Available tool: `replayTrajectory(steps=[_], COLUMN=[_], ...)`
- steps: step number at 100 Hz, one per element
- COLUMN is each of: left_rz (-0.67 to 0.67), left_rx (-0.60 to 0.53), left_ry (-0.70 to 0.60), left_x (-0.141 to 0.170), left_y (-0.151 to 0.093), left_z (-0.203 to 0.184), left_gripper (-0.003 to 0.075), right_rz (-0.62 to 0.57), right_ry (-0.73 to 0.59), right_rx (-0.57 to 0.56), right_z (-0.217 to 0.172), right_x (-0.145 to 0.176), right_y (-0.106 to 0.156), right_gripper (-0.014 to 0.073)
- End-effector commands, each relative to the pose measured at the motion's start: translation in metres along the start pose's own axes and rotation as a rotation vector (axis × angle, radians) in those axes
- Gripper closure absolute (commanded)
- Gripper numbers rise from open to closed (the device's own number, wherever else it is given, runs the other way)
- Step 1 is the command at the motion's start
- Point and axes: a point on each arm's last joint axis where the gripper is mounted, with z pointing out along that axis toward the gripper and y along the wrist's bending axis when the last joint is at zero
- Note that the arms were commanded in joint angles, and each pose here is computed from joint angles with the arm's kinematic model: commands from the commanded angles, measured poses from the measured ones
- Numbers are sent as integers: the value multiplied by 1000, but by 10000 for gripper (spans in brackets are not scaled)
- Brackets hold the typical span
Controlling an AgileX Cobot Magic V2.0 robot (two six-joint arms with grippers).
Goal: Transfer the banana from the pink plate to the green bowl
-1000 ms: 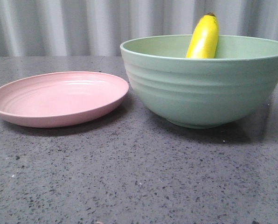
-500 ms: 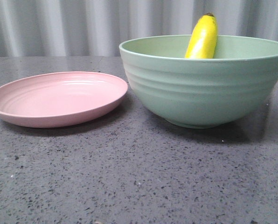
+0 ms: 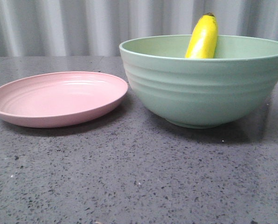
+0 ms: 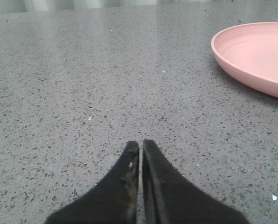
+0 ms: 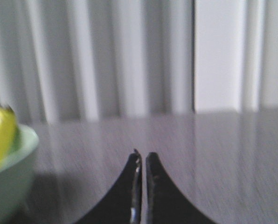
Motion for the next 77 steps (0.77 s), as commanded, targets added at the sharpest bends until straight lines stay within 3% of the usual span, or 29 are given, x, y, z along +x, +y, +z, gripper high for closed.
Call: replayTrajectory(steps=[1, 24, 77], left_rz=[-11, -11, -11], left_rx=[-11, -11, -11], left_ry=[-91, -91, -91], left_x=[-5, -5, -5], left_y=[1, 1, 1], left_z=[-1, -1, -1], left_gripper=[741, 741, 741], right_rz=[-18, -18, -18], right_ry=[94, 345, 343], right_rx=[29, 44, 44], right_z=[-2, -7, -7], right_x=[15, 37, 37], right_y=[-2, -4, -4], right_gripper=[661, 661, 661])
